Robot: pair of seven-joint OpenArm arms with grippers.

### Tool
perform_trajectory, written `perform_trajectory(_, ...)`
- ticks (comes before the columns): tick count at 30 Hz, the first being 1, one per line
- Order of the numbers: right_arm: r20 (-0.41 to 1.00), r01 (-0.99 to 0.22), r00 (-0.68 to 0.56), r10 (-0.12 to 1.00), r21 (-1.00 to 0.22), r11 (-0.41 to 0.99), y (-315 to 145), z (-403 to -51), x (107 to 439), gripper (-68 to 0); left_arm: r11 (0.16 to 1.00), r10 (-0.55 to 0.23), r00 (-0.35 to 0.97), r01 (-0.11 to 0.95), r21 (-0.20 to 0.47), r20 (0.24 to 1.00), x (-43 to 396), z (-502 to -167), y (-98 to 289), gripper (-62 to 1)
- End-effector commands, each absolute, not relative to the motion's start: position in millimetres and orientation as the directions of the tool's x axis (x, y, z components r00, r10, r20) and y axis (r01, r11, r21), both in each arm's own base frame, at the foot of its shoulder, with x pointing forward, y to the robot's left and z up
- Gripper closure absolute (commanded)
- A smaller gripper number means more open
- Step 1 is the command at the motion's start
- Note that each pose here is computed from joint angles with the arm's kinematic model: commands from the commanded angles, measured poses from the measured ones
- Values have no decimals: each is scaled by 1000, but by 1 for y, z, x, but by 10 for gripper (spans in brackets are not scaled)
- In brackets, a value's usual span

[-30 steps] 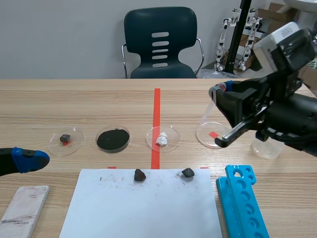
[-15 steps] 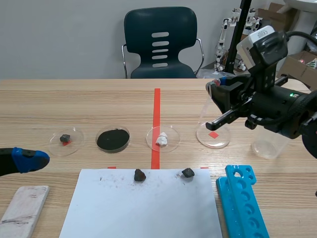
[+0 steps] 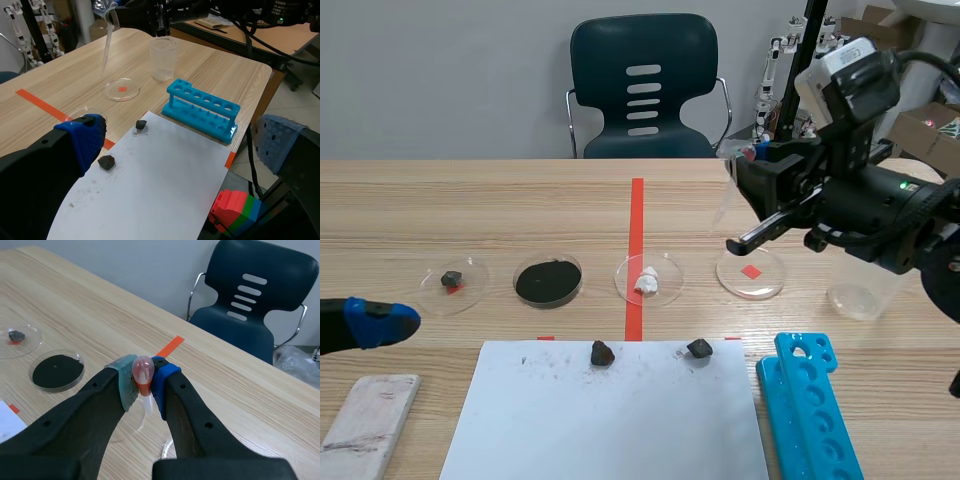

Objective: Squeeze the dropper onto the mineral

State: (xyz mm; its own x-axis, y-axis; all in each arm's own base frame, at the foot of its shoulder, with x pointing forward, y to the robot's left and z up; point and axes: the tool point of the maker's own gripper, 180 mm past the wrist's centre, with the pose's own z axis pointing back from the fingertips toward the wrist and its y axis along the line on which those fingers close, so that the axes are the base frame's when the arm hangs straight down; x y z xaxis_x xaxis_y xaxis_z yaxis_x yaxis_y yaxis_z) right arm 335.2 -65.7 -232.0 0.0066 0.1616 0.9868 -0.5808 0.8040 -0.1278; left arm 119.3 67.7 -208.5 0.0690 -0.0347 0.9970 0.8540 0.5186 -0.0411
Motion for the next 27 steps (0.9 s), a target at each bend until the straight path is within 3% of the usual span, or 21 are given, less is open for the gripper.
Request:
perform_trajectory(1, 991, -588, -34, 131, -126, 799, -57, -217, 337, -68, 517, -2, 64, 854, -54, 998, 119, -203, 66, -615)
perform_trajectory(20, 986, -634, 86, 144, -57, 772, -22, -265, 353, -68, 517, -3, 65, 854, -54, 998, 119, -203, 66, -615)
perform_trajectory(27, 992, -633, 68, 110, -42, 773, -18, -262, 354, -68, 517, -3, 65, 854, -54, 998, 119, -203, 66, -615)
